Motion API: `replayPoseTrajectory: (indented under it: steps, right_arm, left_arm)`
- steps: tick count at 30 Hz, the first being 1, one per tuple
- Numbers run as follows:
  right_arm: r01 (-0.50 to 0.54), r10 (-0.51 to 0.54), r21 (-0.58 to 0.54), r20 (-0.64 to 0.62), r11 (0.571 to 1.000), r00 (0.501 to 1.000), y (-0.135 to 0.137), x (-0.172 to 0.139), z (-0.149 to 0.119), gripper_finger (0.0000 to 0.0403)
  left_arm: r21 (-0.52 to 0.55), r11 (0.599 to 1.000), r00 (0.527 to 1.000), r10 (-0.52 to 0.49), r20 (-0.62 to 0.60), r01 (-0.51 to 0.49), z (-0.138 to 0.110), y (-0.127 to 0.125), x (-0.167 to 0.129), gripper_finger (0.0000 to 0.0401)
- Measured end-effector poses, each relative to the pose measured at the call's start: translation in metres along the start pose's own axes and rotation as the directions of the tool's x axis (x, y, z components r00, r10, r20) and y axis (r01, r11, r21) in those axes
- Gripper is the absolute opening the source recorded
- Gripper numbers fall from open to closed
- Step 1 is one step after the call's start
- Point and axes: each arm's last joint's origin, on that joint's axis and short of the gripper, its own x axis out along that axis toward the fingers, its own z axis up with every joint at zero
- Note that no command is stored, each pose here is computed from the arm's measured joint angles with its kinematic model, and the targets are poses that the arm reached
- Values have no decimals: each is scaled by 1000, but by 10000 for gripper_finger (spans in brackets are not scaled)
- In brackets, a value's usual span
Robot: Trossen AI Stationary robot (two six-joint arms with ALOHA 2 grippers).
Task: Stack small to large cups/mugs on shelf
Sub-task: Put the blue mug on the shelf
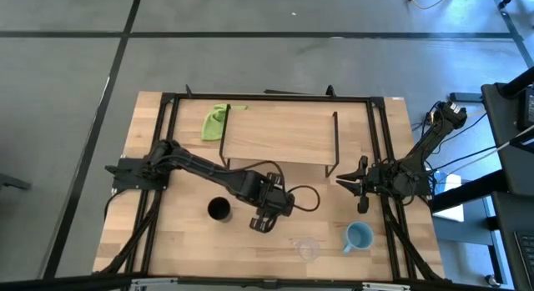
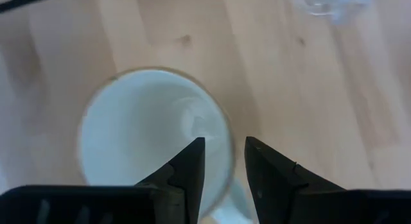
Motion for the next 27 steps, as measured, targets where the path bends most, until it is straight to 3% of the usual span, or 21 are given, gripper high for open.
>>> replayPoseTrajectory:
  steps: [4, 14, 27]
  right_arm:
    - [0, 0, 1, 0, 1000, 1000, 0, 0, 0, 72]
    - [0, 0, 1, 0, 1000, 1000, 0, 0, 0, 72]
    - [0, 0, -1, 0, 1000, 1000, 0, 0, 0, 72]
  left_arm:
    - [-6, 999, 999, -32, -4, 32, -1, -4, -1, 106]
    - [-23, 1000, 1000, -5, 8, 5, 1, 7, 2, 106]
    - [-22, 999, 999, -32, -27, 32, -11, 1, 24, 105]
